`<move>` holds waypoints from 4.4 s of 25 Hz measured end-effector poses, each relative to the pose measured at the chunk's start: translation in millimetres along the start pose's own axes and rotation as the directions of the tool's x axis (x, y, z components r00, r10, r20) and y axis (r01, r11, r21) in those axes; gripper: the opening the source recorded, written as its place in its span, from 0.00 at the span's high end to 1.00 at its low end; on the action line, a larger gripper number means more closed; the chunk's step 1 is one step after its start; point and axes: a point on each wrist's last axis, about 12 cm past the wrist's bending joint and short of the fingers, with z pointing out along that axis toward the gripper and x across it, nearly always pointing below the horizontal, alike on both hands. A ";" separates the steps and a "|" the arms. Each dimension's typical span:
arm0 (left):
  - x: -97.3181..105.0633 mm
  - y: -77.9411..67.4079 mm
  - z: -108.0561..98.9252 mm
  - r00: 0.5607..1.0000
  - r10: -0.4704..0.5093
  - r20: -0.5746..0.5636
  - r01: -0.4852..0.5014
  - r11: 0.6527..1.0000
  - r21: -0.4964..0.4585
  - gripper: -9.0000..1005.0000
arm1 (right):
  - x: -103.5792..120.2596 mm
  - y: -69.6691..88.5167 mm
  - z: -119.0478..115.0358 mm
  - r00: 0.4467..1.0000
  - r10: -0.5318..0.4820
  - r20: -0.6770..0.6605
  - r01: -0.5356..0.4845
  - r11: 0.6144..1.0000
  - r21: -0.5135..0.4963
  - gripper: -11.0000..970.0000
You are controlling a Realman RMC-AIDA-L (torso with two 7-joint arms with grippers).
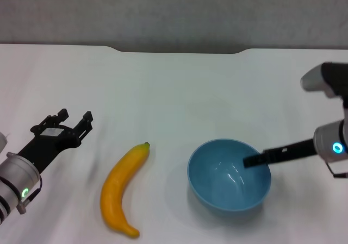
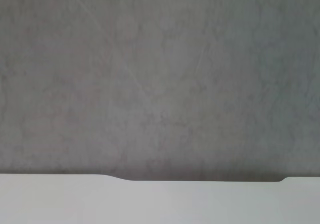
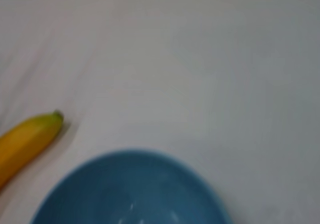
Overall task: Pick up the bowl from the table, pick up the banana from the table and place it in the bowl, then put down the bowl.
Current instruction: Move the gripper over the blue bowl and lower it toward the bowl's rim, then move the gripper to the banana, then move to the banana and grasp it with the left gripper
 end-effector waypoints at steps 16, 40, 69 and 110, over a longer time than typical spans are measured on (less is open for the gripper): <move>-0.1 0.0 1.7 1.000 -0.002 -0.008 0.002 1.000 -0.003 0.33 | 4.3 -0.6 5.1 0.999 -0.029 -0.041 0.030 0.999 0.025 0.20; 0.2 0.5 1.6 1.000 -0.003 -0.010 0.003 1.000 -0.005 0.33 | -2.4 26.6 32.4 0.977 -0.209 0.027 0.207 0.975 0.079 0.88; -20.2 -70.4 38.9 0.901 0.300 -0.314 -0.281 0.954 0.104 0.33 | 5.6 1.0 12.4 0.977 -0.129 0.170 0.106 0.984 0.141 0.96; -48.1 -71.7 52.7 0.730 0.190 -0.656 -0.118 0.981 0.153 0.33 | 4.4 -0.7 11.9 0.973 -0.128 0.190 0.100 0.983 0.153 0.95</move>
